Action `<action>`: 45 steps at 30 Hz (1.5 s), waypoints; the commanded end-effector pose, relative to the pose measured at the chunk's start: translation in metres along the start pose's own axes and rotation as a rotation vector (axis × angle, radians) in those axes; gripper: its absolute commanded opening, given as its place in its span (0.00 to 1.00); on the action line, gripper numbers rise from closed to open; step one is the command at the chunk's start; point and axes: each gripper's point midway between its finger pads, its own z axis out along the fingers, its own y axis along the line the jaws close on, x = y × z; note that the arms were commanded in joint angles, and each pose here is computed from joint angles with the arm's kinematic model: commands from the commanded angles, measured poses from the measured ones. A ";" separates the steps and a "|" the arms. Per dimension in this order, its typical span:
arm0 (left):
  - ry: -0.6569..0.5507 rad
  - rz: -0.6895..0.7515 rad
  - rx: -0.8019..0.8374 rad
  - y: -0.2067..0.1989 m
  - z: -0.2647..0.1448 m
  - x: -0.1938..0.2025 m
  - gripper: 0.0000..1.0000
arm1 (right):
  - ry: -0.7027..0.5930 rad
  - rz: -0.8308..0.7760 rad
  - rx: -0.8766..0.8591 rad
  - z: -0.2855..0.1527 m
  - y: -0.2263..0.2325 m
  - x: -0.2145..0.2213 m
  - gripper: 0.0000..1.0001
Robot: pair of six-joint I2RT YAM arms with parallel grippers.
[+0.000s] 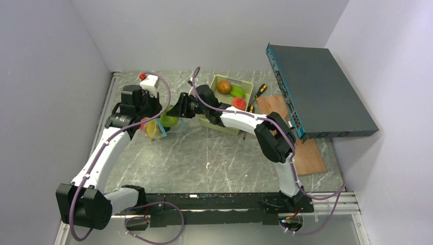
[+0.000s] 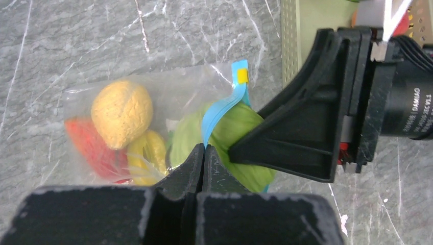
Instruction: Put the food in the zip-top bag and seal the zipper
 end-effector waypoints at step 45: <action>-0.085 -0.006 -0.022 0.000 -0.013 -0.022 0.00 | 0.026 -0.202 0.105 -0.040 0.018 -0.015 0.84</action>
